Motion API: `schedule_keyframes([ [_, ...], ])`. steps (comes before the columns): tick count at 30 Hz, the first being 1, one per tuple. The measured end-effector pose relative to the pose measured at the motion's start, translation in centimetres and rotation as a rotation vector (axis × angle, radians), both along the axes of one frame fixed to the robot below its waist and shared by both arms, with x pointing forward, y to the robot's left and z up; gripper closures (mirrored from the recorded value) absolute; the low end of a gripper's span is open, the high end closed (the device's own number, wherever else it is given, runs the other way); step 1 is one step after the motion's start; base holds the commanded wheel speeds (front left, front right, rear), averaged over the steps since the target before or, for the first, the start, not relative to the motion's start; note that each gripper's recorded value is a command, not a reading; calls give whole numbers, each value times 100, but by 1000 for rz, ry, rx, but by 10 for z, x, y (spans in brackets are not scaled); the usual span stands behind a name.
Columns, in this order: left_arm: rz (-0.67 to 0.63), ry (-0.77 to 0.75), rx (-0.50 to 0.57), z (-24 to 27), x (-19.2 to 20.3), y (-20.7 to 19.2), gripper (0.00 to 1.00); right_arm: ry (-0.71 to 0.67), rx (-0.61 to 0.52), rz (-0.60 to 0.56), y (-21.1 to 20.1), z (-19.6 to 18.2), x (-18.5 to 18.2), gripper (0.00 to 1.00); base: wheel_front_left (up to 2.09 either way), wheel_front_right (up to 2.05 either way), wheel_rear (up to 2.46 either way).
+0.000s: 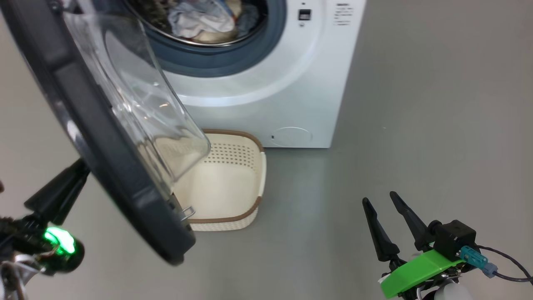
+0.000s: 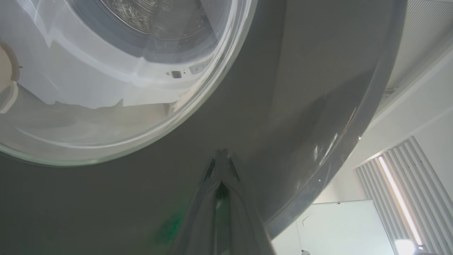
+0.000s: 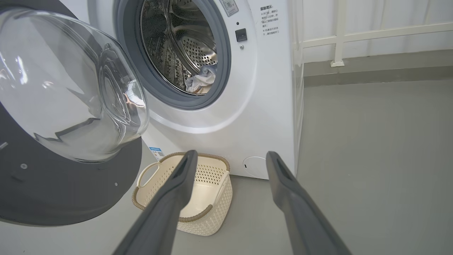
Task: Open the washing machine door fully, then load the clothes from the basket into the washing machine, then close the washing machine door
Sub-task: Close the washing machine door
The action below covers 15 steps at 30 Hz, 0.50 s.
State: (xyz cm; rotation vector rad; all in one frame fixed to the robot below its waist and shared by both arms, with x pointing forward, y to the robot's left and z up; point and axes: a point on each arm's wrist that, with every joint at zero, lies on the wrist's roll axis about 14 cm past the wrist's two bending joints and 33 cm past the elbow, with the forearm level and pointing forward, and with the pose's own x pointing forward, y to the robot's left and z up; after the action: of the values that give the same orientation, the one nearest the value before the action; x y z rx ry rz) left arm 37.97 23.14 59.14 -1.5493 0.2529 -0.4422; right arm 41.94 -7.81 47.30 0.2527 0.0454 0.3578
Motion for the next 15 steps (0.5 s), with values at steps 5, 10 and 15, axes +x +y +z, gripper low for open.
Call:
schedule_keyframes([
  [5, -49, -36, -17, 7, 24, -25, 100, 5, -2, -51, -18, -1, -3, 0, 0, 0, 0],
  [10, -78, -46, -15, 10, 48, -44, 100, -3, -1, -99, -33, 3, -3, 0, 0, 0, 0],
  [15, -104, -39, -2, 8, 73, -61, 100, -4, 0, -147, -48, 3, -4, 0, 0, 0, 0],
])
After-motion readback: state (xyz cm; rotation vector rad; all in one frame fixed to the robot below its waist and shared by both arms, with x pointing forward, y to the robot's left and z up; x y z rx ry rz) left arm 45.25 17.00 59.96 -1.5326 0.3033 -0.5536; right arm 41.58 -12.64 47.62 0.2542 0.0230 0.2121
